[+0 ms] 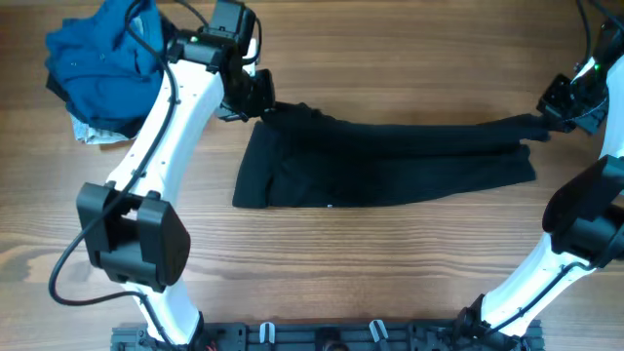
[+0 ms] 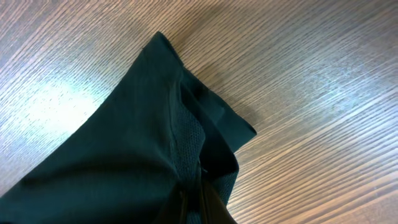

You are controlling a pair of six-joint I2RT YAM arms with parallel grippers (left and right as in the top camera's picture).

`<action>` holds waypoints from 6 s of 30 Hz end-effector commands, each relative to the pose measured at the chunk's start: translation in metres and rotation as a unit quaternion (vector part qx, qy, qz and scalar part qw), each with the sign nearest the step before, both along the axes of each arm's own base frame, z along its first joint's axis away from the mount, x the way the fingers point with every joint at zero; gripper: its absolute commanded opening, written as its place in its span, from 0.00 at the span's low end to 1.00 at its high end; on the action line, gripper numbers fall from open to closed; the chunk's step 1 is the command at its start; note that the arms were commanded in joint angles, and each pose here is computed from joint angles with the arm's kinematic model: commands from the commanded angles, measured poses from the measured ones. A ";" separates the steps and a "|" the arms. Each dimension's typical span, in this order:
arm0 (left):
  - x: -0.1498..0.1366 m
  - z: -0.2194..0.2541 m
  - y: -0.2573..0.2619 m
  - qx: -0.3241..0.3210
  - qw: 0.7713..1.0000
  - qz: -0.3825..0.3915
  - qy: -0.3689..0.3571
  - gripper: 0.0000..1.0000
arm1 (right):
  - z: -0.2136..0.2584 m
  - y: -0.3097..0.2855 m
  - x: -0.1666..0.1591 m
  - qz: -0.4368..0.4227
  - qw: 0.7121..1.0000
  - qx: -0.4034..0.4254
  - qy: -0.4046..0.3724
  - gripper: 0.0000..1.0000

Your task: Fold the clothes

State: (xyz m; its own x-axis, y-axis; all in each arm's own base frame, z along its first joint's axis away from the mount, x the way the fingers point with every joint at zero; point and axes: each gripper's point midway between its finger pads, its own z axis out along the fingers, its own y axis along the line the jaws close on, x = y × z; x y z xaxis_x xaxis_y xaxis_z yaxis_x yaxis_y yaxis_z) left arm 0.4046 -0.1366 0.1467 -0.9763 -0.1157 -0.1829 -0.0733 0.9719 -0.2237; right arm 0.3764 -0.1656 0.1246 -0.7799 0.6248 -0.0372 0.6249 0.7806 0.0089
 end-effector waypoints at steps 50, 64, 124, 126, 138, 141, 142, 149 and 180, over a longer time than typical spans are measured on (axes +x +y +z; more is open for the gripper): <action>-0.003 -0.096 -0.054 -0.044 0.991 -0.080 0.093 0.62 | -0.019 0.182 0.031 0.203 0.965 0.164 -0.041 0.42; -0.068 -0.095 -0.054 -0.027 0.971 -0.076 0.224 0.04 | -0.019 0.181 0.032 0.195 0.966 0.162 -0.043 0.42; -0.114 -0.103 -0.097 0.005 0.967 -0.149 0.207 0.04 | -0.013 0.226 0.034 0.238 0.949 0.201 -0.057 0.33; -0.099 -0.097 -0.093 -0.006 0.974 -0.134 0.181 0.04 | -0.014 0.226 0.033 0.252 0.945 0.200 -0.057 0.35; -0.056 -0.108 -0.087 -0.037 0.988 -0.055 0.143 0.04 | -0.082 0.207 -0.004 0.174 0.974 0.143 0.032 0.04; -0.053 -0.115 -0.081 -0.019 0.989 -0.049 0.141 0.04 | -0.096 0.193 -0.008 0.147 0.981 0.119 0.039 0.04; -0.052 -0.119 -0.078 -0.007 0.989 -0.046 0.141 0.04 | -0.098 0.187 -0.007 0.143 0.983 0.113 0.038 0.04; -0.055 -0.159 -0.063 0.015 0.983 -0.024 0.184 0.04 | -0.105 0.138 -0.011 0.102 0.991 0.070 0.045 0.11; 0.015 -0.133 0.098 0.049 0.977 0.165 0.126 0.04 | -0.074 0.091 0.002 0.081 0.994 0.073 0.015 0.13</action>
